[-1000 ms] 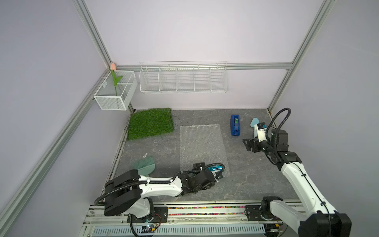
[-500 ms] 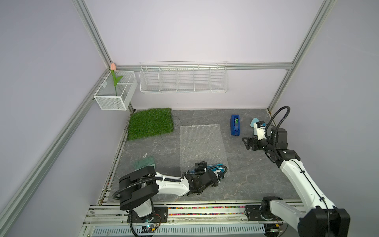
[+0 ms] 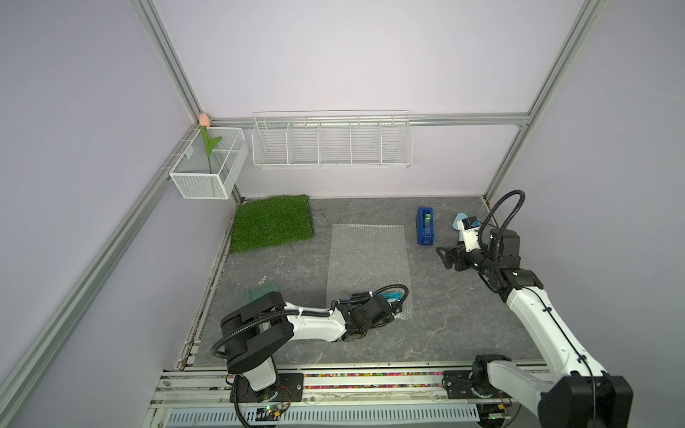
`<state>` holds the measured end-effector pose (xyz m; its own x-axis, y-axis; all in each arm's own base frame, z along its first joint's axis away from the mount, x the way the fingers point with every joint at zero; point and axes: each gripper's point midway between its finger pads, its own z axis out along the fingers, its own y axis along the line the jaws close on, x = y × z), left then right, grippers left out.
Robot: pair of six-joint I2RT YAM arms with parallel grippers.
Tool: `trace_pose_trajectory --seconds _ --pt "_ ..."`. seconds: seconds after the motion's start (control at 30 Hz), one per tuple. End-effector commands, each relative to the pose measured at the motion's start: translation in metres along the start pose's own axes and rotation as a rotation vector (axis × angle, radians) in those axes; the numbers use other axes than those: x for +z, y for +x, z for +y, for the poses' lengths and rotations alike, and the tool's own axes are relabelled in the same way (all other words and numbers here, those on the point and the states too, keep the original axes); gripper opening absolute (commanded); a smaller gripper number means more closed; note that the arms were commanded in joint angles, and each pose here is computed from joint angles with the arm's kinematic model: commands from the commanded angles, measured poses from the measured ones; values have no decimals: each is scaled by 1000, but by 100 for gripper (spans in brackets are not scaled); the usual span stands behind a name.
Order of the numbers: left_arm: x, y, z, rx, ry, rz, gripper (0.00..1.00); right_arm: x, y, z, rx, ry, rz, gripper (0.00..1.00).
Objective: Wrap wine bottles in bubble wrap
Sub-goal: Wrap the wine bottle in bubble wrap.
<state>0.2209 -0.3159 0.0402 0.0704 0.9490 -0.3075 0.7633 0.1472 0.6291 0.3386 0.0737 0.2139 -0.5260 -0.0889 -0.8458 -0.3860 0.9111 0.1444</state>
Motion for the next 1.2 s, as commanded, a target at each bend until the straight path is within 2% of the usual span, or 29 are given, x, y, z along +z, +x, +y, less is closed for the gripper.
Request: trace_pose_trajectory --seconds 0.0,0.27,0.5,0.6,0.73,0.83,1.0,1.17 --pt "7 26 -24 43 152 103 56 -1 -3 9 -60 -37 -28 88" --pt "16 25 -25 5 304 153 52 1 9 40 -262 -110 18 88" --pt "4 12 -15 -100 520 107 49 -20 22 54 -469 -118 22 88" --pt "-2 6 -12 -126 622 87 44 -32 37 68 -625 -156 28 88" --pt "-2 7 -17 -142 746 105 37 -40 80 98 -876 -287 102 88" --pt "1 9 -22 -141 817 135 32 -42 105 114 -1003 -361 142 88" --pt "1 0 -17 -198 949 125 22 -43 127 140 -1185 -425 101 88" --pt "-1 -2 -18 -206 1075 161 21 -31 143 161 -1323 -446 47 88"
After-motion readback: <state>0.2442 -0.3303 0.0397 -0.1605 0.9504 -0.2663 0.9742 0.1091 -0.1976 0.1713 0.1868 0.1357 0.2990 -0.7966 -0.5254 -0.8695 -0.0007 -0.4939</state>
